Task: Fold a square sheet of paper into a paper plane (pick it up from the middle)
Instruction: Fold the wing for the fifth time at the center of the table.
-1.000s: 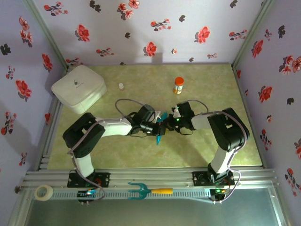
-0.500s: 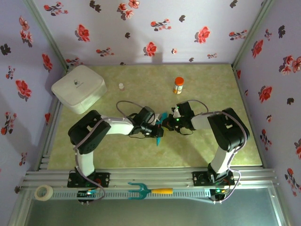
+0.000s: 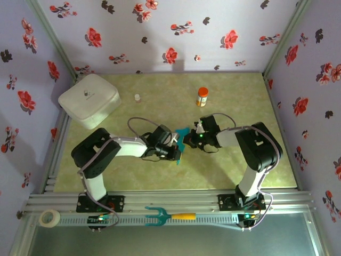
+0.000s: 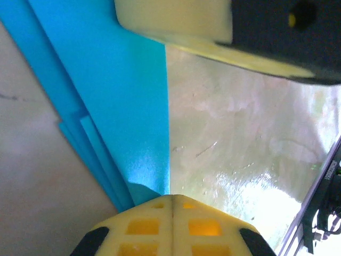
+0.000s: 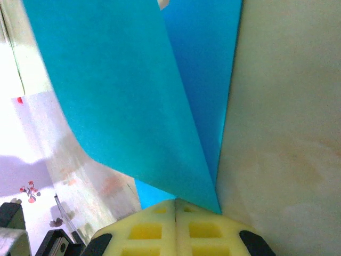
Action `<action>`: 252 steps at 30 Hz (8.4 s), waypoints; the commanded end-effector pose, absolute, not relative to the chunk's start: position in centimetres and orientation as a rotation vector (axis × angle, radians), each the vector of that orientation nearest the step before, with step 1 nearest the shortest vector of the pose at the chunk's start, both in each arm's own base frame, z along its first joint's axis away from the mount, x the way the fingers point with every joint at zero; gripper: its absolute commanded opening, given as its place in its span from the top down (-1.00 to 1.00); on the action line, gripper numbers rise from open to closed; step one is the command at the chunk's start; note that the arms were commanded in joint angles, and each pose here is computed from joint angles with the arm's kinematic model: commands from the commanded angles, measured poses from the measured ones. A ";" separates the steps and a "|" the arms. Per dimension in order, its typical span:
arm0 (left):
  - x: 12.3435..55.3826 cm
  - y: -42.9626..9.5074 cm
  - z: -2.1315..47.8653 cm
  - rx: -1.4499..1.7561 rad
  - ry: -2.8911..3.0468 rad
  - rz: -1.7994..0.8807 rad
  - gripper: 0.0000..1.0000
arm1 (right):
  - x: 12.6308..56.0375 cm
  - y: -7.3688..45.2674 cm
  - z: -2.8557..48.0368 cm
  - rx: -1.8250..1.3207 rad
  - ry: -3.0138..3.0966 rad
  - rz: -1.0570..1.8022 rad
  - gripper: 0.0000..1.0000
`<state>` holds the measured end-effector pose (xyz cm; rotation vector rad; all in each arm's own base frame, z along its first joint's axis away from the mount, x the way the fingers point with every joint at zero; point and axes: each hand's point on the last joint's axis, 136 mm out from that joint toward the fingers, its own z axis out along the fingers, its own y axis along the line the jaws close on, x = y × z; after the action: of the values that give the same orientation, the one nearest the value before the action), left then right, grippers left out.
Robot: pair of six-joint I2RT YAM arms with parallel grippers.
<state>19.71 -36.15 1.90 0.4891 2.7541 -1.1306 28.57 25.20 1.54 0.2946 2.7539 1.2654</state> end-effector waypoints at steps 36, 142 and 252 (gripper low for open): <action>18.8 -37.6 2.7 0.550 2.788 -1.151 0.99 | 26.4 22.7 -2.6 0.441 2.900 1.039 0.99; 17.2 -30.3 -3.6 0.519 2.949 -0.981 1.00 | 28.7 25.3 0.7 0.209 2.770 1.097 0.94; 23.2 -37.9 3.6 0.442 2.739 -1.219 0.99 | 28.1 23.3 -0.8 0.384 2.796 1.110 1.00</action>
<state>23.22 -37.71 5.19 0.4796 2.6746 -1.2324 28.83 24.71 1.67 0.2950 2.7295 1.2084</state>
